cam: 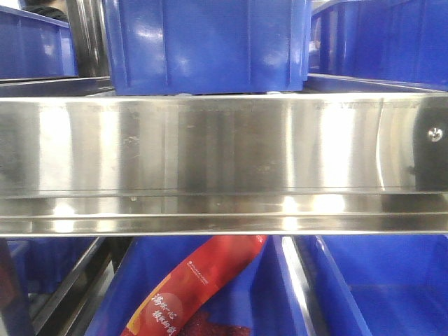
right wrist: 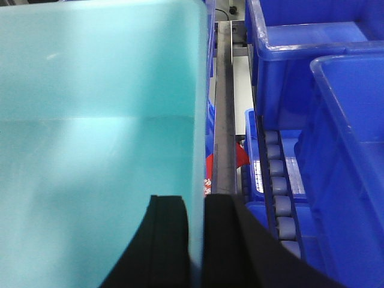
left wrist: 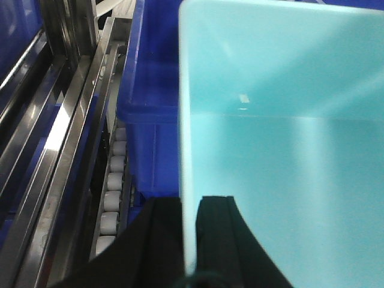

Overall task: Fetch blue bin and place on conveyor start
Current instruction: 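Lift the light-blue bin with both grippers and pull it off the shelf, then hold the bin with both grippers while the base turns away from the rack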

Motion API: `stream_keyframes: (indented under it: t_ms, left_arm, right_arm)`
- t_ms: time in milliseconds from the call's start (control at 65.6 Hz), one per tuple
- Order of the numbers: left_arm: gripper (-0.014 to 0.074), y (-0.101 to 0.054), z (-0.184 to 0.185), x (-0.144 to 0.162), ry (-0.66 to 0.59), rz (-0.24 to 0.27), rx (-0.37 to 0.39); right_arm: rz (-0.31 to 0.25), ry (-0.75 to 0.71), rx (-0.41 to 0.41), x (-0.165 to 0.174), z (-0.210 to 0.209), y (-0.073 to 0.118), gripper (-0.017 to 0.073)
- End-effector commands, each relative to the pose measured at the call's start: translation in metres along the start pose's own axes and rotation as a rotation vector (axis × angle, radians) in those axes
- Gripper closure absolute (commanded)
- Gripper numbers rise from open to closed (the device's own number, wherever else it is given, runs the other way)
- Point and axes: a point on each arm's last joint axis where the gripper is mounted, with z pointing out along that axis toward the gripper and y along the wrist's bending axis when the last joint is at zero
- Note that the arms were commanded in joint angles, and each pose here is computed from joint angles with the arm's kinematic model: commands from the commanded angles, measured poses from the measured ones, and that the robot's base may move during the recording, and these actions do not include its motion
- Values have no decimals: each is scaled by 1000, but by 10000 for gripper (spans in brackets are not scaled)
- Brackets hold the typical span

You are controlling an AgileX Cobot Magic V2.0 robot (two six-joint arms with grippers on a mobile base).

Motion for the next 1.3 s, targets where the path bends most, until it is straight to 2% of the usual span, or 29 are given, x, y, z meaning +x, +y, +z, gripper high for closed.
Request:
stream_keyframes:
  t_ms: [0,1281]
  left_arm:
    - [704,6,-10,-8,-58,29,-30]
    - [704,6,-10,-9,-61,33,-36]
  right_arm:
    - [-35,-61,38,-8,-8,-6,717]
    - [-36,-66,35,-8,-6,-5,717]
